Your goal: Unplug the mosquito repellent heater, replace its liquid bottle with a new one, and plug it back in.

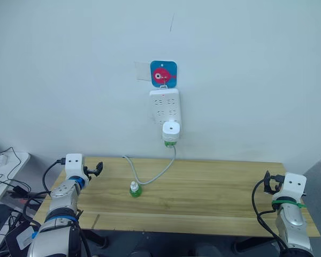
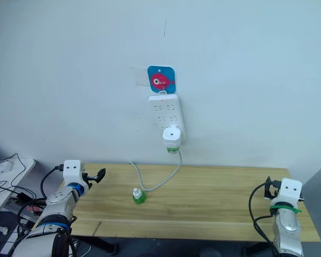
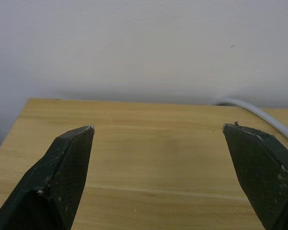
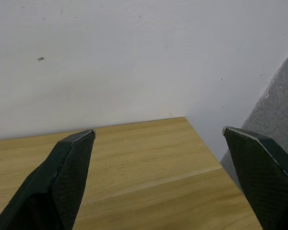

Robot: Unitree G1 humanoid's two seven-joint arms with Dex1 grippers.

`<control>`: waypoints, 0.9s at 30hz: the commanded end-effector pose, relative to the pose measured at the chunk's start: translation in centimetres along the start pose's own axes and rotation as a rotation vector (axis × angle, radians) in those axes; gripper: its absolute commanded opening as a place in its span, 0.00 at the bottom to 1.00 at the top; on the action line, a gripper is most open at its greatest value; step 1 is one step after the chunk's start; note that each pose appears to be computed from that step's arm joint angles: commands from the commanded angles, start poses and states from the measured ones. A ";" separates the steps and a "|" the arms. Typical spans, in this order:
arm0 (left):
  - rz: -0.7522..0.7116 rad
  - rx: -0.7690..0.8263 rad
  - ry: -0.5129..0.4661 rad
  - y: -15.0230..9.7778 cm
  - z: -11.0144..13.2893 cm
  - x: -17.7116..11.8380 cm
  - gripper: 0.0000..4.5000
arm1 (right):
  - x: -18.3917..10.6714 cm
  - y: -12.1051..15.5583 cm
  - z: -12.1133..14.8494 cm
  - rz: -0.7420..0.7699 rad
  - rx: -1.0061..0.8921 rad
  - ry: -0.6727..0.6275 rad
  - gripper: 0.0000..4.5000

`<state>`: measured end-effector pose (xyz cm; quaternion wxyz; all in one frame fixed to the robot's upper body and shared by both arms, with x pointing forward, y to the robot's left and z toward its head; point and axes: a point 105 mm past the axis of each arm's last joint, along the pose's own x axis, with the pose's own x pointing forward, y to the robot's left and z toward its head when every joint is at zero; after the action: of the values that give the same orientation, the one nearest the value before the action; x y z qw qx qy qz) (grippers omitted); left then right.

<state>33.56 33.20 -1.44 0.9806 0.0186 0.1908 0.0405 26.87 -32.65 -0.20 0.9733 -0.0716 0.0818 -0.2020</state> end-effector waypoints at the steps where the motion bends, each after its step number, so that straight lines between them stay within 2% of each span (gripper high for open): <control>1: 0.006 -0.006 -0.058 0.5 1.8 0.1 1.00 | 0.4 -0.2 2.0 0.001 -0.004 -0.069 0.99; 19: -0.016 -0.036 -0.075 0.6 2.0 -0.1 1.00 | 0.4 0.3 2.0 0.033 0.050 -0.066 0.99; 24: -0.054 -0.057 -0.088 0.4 2.4 -0.2 1.00 | 0.0 1.2 2.3 0.076 0.060 -0.072 0.99; 27: -0.104 -0.050 -0.098 0.1 2.9 -0.3 1.00 | -0.4 2.3 3.5 0.147 0.048 -0.106 0.99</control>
<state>33.63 32.63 -0.76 0.9846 -0.0243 0.1728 0.0024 27.25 -30.78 0.79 0.9851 -0.0516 0.0662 -0.1501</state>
